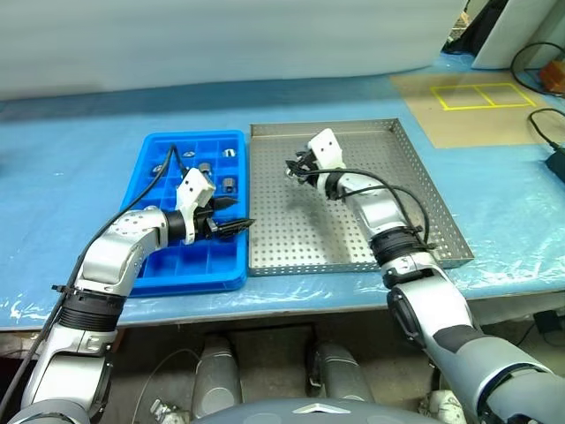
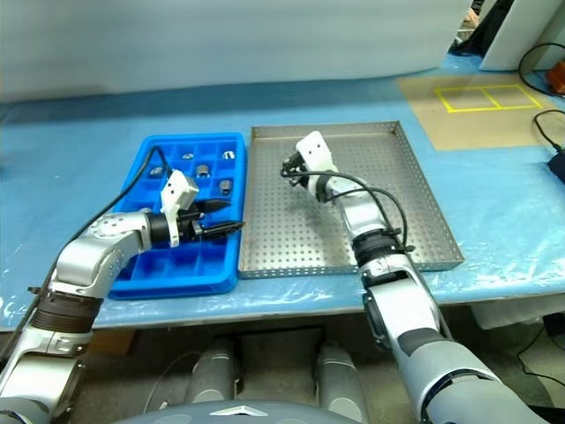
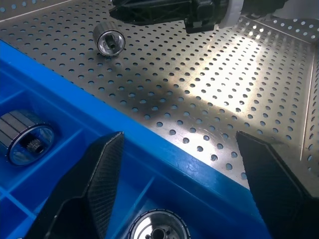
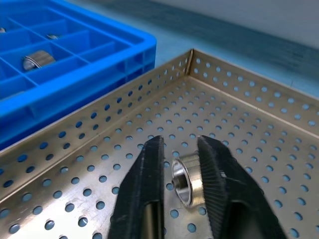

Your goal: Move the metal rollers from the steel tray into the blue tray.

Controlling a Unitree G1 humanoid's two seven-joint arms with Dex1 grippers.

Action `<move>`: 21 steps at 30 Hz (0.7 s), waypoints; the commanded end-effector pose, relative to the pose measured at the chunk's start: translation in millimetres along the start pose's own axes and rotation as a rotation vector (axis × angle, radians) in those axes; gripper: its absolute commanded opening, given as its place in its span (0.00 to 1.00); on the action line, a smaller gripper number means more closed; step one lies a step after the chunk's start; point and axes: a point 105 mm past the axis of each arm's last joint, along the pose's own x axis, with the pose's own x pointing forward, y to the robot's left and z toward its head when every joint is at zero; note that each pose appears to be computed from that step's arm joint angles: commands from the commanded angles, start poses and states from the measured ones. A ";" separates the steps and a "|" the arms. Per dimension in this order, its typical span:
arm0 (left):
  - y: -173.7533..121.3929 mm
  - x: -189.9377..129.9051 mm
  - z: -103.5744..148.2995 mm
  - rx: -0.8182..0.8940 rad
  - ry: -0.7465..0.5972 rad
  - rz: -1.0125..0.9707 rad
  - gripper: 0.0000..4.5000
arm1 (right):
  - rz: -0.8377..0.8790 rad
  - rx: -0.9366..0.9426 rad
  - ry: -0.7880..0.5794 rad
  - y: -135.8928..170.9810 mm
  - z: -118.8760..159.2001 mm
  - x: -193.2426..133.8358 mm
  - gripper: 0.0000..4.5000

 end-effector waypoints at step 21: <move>1.8 0.9 16.7 0.041 -0.035 0.036 0.84 | -0.200 0.076 -0.027 -24.6 11.3 9.8 0.01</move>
